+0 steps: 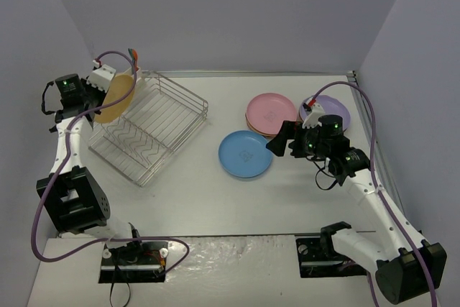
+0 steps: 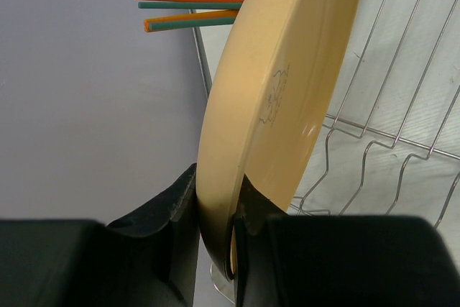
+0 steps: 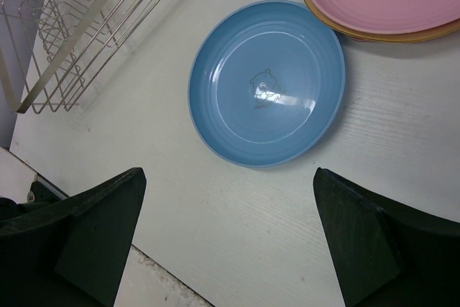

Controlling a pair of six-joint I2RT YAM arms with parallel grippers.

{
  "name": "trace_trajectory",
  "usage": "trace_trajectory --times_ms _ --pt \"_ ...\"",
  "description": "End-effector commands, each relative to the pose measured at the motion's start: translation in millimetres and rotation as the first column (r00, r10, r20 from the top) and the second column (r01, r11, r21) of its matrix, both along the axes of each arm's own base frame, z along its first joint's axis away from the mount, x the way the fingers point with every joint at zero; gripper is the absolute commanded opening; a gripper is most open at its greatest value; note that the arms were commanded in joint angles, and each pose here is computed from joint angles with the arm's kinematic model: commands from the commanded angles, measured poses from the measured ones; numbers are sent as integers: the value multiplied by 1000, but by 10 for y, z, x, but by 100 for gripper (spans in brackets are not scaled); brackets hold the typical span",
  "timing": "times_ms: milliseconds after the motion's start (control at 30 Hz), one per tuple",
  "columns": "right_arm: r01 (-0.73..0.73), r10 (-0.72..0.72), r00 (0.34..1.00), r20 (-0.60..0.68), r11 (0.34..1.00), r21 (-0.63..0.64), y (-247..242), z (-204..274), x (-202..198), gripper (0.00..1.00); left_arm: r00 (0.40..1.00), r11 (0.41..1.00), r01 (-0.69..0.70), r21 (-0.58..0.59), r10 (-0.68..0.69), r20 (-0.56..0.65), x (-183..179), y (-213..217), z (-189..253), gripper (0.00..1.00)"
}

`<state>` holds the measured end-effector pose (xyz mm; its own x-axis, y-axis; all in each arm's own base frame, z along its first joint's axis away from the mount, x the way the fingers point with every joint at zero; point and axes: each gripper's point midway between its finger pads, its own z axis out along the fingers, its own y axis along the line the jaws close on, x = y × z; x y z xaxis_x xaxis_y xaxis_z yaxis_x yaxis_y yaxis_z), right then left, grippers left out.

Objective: Load the plates into the dish rack

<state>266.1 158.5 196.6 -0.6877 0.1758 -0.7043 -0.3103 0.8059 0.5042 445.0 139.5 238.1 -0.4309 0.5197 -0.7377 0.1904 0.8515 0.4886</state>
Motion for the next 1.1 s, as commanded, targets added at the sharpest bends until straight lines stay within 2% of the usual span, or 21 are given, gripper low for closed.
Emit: trace_trajectory --times_ms 0,300,467,667,767,867,1000,1067 --pt "-24 22 998 65 1000 17 41 126 34 100 996 994 -8 109 -2 89 -25 112 434 0" --pt "-28 27 998 60 1000 14 38 87 7 100 999 993 -41 111 39 28 -121 170 35 3" --pt "-29 29 998 55 1000 12 40 66 6 100 998 992 -67 110 66 13 -162 207 -79 9" --pt "-29 29 998 54 1000 6 35 51 13 100 993 989 -116 95 113 33 -168 272 -100 39" --pt "-5 5 999 44 1000 2 16 35 48 100 989 988 -140 72 136 61 -163 276 -9 60" --pt "40 -40 999 19 999 -5 -24 -17 103 100 982 984 -173 42 169 87 -186 282 91 67" --pt "150 -153 986 -59 988 -47 -144 -222 202 100 958 968 -251 -33 253 135 -263 296 328 95" --pt "183 -188 977 -95 981 -63 -172 -320 240 99 948 959 -279 -56 284 145 -329 289 432 97"
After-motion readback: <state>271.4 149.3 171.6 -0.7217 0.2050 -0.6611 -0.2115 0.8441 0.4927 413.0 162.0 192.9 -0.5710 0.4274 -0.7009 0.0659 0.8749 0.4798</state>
